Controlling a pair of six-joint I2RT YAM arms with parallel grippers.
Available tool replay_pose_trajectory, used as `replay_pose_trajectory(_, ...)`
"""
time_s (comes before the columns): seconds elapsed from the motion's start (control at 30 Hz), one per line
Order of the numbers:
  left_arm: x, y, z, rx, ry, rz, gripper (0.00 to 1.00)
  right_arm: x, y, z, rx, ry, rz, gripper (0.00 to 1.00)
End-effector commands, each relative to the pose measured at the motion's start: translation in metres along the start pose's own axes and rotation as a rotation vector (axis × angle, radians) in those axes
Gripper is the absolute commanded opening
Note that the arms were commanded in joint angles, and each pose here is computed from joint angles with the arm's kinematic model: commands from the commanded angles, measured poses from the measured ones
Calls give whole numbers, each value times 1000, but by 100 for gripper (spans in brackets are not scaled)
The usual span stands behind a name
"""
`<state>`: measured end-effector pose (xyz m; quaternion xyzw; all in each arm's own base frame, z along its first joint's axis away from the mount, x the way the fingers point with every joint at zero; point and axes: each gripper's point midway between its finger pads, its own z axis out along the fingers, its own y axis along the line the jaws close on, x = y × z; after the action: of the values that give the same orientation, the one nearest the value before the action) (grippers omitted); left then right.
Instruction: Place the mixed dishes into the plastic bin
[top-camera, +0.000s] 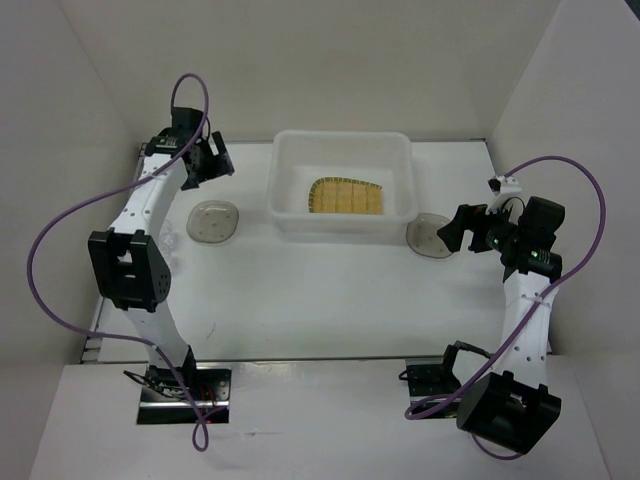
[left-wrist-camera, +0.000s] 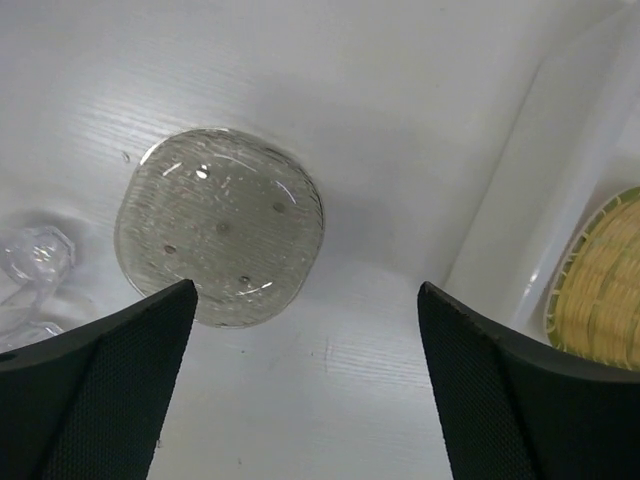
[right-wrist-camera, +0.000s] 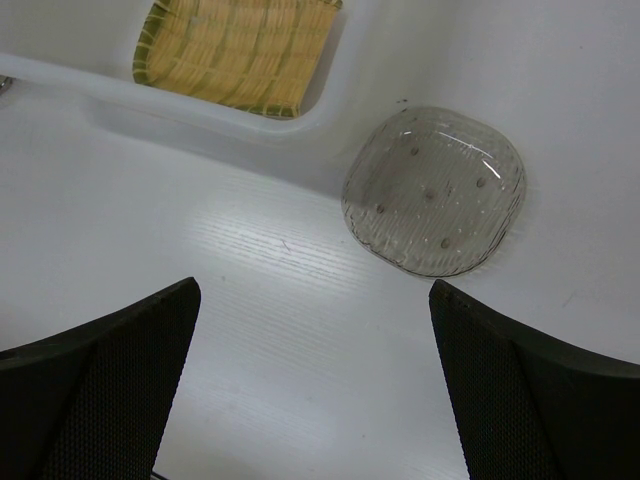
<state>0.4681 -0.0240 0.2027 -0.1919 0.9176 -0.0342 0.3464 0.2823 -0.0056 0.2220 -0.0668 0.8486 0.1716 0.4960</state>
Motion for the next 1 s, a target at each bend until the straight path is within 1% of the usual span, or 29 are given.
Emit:
replay_pose_trajectory(0.0,18,7,18,-23,17,-5,99,-9,3,-2,-9,-38,-47,100)
replay_pose_trajectory(0.07,21,18,29,-46,31,-20,100,-9,3,-2,-9,-38,-47,100)
replay_pose_trajectory(0.23,38,43,59,-90,103,4,100,-10,4,-2,-18,-40,-47,100)
replay_pose_trajectory(0.33,47,58,80,-119,143,10,97,-10,4,-2,-18,-40,-47,100)
replay_pose_trajectory(0.53,59,90,99,-171,196,-4,96,-10,4,-2,-18,-40,-47,100)
replay_pose_trajectory(0.63,60,94,104,-135,206,-13,96,-10,4,-2,-18,-40,-47,100)
replay_pose_trajectory(0.7,68,95,108,-133,230,-13,95,-10,4,-2,-18,-40,-47,100)
replay_pose_trajectory(0.73,64,100,109,-143,214,-20,94,-10,4,-2,-18,-40,-47,100)
replay_pose_trajectory(0.87,78,100,118,-126,254,-14,94,-10,4,-2,-18,-40,-47,100)
replay_pose_trajectory(0.97,84,97,121,-102,274,-8,92,-11,6,-3,-17,-46,-53,100)
